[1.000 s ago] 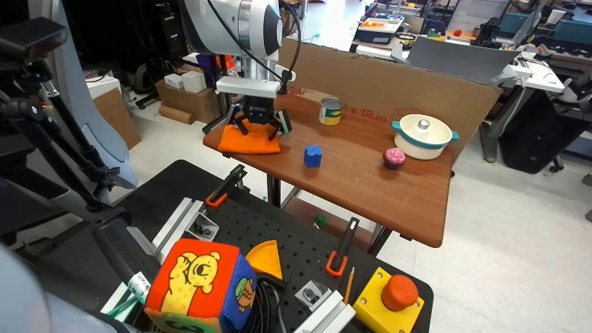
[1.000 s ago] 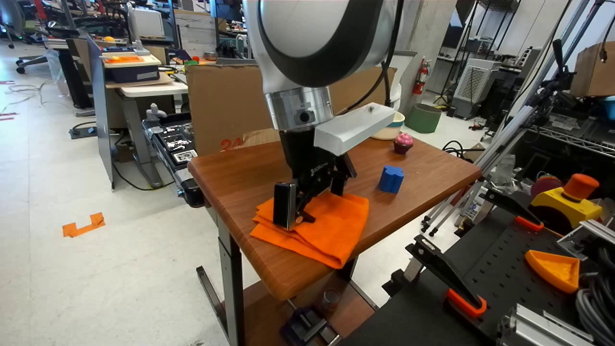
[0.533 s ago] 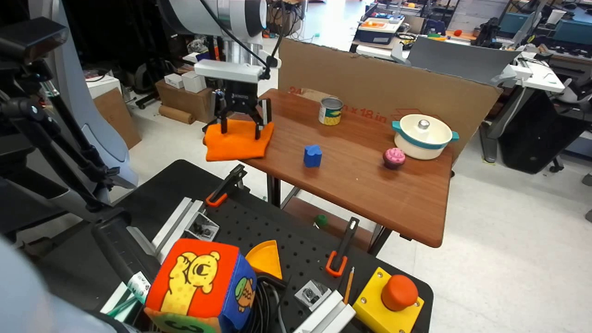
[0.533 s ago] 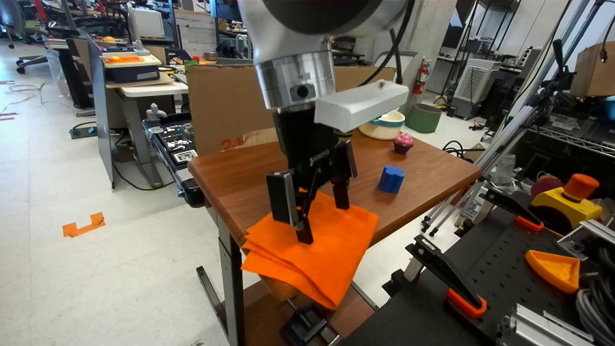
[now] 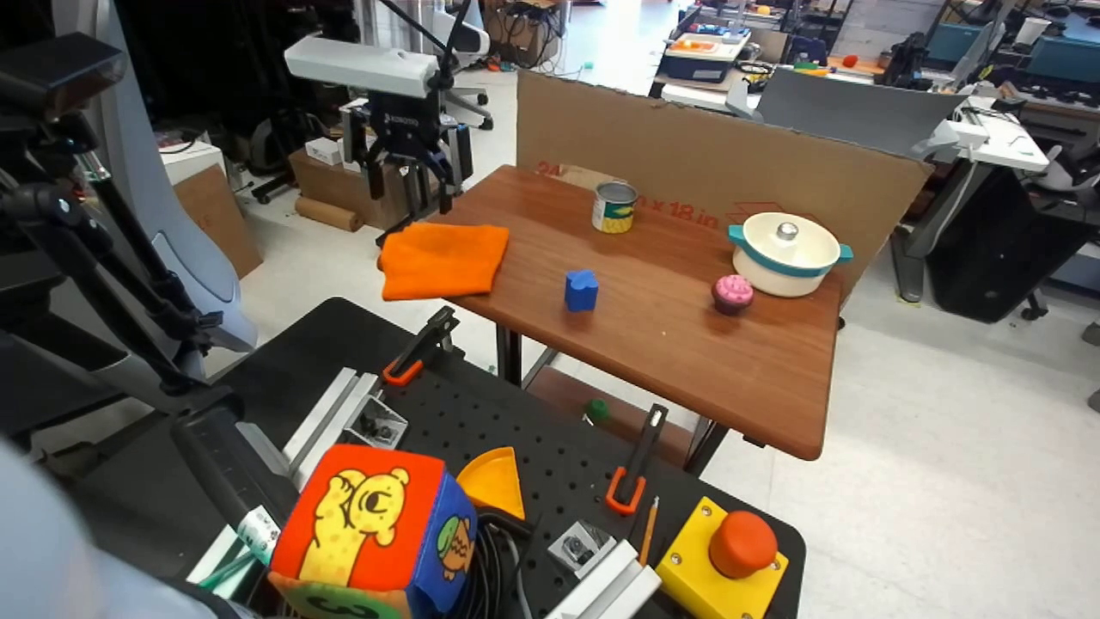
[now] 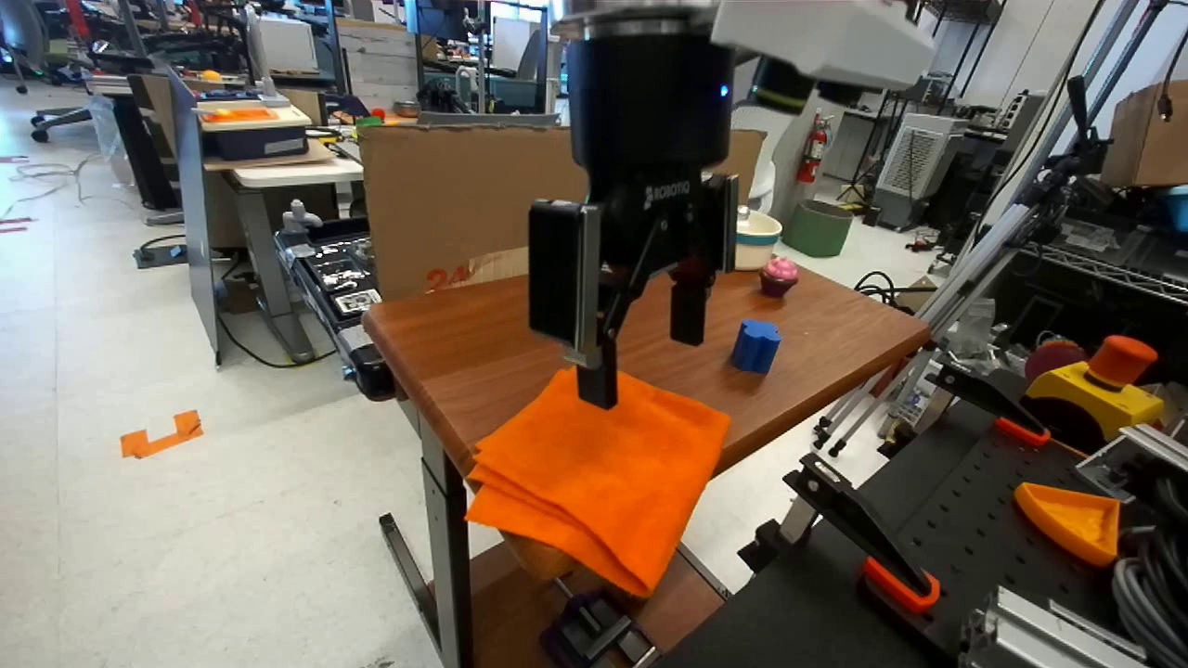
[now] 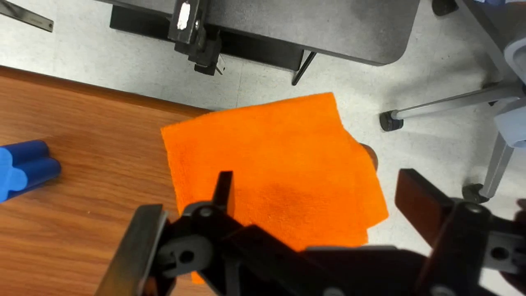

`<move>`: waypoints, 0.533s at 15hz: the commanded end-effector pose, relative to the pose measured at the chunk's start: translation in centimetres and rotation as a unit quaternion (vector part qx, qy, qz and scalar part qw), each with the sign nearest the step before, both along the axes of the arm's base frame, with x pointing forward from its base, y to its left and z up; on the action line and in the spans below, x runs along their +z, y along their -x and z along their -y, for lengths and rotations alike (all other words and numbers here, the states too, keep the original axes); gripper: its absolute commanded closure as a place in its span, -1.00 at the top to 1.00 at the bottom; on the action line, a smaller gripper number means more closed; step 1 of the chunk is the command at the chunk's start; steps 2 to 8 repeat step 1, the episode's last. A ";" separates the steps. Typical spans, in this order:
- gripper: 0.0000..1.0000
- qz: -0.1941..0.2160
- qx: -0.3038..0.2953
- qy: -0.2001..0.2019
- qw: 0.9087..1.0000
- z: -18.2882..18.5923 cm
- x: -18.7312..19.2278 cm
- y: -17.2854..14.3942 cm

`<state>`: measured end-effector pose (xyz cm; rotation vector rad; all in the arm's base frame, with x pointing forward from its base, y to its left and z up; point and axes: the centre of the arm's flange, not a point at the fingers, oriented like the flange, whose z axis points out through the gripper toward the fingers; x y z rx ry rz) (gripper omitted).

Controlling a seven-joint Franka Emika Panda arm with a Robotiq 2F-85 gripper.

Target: Move the towel to the edge

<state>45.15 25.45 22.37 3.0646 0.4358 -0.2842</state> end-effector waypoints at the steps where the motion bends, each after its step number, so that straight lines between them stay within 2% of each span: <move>1: 1.00 -0.001 0.000 0.000 1.000 0.1 -0.1 0.1; 8: 1.00 -0.001 0.000 0.000 1.000 0.1 -0.1 0.1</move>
